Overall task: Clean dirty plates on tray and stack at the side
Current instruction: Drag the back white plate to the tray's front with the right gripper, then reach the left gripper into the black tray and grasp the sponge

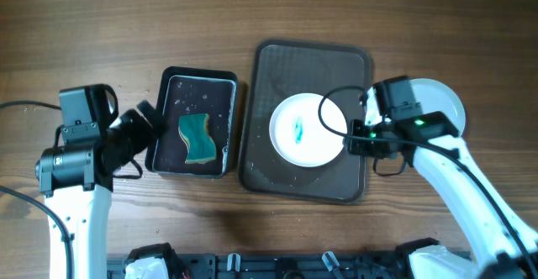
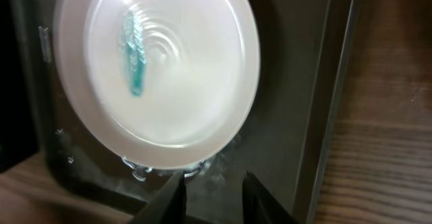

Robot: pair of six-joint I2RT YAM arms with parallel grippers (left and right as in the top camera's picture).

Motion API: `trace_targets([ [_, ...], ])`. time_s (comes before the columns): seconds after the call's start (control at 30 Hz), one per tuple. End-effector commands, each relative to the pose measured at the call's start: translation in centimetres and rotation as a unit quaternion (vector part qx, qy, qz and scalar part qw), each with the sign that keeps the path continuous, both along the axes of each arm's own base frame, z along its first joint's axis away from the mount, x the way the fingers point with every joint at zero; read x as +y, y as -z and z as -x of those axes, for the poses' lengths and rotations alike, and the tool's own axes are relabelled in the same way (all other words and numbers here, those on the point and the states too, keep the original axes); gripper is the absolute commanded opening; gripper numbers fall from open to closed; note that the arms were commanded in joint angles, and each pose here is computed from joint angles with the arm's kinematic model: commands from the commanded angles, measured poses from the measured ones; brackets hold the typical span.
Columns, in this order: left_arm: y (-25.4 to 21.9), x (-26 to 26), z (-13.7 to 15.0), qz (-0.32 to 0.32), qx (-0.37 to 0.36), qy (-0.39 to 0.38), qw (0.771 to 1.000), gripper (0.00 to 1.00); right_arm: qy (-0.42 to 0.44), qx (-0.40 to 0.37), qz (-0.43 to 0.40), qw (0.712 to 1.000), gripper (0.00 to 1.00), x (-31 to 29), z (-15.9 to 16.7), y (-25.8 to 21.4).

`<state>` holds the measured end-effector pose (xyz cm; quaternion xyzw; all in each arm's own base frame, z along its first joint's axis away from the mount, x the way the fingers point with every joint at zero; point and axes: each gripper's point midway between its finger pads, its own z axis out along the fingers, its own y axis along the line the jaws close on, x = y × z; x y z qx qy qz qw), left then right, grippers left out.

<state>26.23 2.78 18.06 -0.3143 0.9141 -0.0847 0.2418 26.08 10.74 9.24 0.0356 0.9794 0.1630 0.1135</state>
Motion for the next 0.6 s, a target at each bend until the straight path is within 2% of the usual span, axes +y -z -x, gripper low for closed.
trace_targets([
  [0.0,-0.9,-0.9,-0.6,0.024,-0.022,0.014,0.999,1.0,-0.054,-0.072,-0.028,0.996,0.29,1.1,-0.3,-4.8],
  [0.2,-0.9,-3.5,-0.7,0.074,-0.022,0.066,0.995,1.0,-0.052,-0.102,-0.037,0.993,0.32,1.1,0.3,-6.7],
  [0.4,4.1,-6.1,0.7,0.045,0.084,0.129,0.987,1.0,-0.04,-0.098,-0.042,0.994,0.35,1.1,0.2,-6.7],
  [0.57,8.9,-7.8,1.3,0.021,0.169,0.163,0.972,0.8,-0.029,-0.087,-0.044,0.995,0.35,1.1,0.2,-6.4],
])
